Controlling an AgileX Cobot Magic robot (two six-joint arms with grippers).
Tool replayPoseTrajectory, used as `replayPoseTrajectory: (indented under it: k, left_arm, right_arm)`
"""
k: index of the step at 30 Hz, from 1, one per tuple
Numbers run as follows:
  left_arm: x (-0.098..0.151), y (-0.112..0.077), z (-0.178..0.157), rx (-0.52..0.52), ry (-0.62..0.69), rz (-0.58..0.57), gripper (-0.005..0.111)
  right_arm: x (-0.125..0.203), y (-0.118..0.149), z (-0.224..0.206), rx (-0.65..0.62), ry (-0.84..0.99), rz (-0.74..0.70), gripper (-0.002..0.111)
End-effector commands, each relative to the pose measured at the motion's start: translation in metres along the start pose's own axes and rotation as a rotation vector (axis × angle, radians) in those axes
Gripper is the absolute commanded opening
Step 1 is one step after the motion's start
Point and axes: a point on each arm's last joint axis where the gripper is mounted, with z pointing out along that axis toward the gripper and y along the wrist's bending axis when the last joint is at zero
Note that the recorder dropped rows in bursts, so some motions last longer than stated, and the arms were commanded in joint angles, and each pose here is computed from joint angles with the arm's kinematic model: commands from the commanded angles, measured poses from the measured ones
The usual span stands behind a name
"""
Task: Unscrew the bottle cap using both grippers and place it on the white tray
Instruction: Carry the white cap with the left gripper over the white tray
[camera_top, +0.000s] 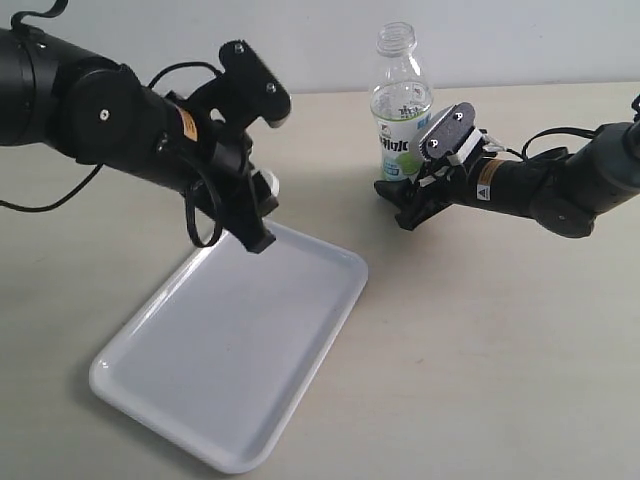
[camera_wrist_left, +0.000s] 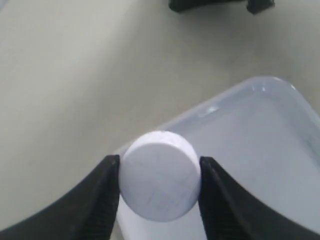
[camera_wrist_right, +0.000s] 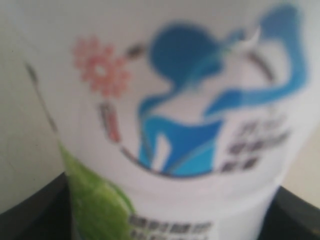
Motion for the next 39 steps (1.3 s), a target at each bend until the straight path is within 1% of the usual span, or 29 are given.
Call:
replayPoseTrajectory:
  k: [1,3,5,12,16,18,21,25,30,39]
  left_arm:
    - [0.012,-0.008,-0.004,0.071,0.127,-0.015,0.0]
    - [0.015,-0.011,-0.005,0.101,0.153,-0.038,0.0]
    - [0.016,-0.012,-0.004,0.109,0.159,-0.045,0.0]
    - [0.034,-0.024,0.019,0.181,0.242,-0.014,0.0]
    - [0.035,-0.025,0.026,0.185,0.236,0.006,0.0]
    - [0.034,-0.029,0.026,0.198,0.237,0.039,0.0]
    - [0.031,-0.04,0.027,0.222,0.234,0.112,0.0]
    - [0.032,-0.049,0.031,0.248,0.25,0.159,0.0]
    - [0.037,-0.052,0.039,0.265,0.276,0.177,0.0]
    - [0.039,-0.053,0.041,0.275,0.292,0.177,0.0]
  right_arm:
    - [0.0,-0.002,0.0,0.009,0.033,-0.01,0.0]
    - [0.0,-0.002,0.0,0.009,0.033,-0.01,0.0]
    - [0.0,-0.002,0.0,0.009,0.033,-0.01,0.0]
    - [0.0,-0.002,0.0,0.009,0.033,-0.01,0.0]
    - [0.0,-0.002,0.0,0.009,0.033,-0.01,0.0]
    - [0.0,-0.002,0.0,0.009,0.033,-0.01,0.0]
    - [0.0,-0.002,0.0,0.009,0.033,-0.01,0.0]
    - [0.0,-0.002,0.0,0.009,0.033,-0.01,0.0]
    - [0.0,-0.002,0.0,0.009,0.033,-0.01,0.0]
    - [0.0,-0.002,0.0,0.009,0.033,-0.01,0.0]
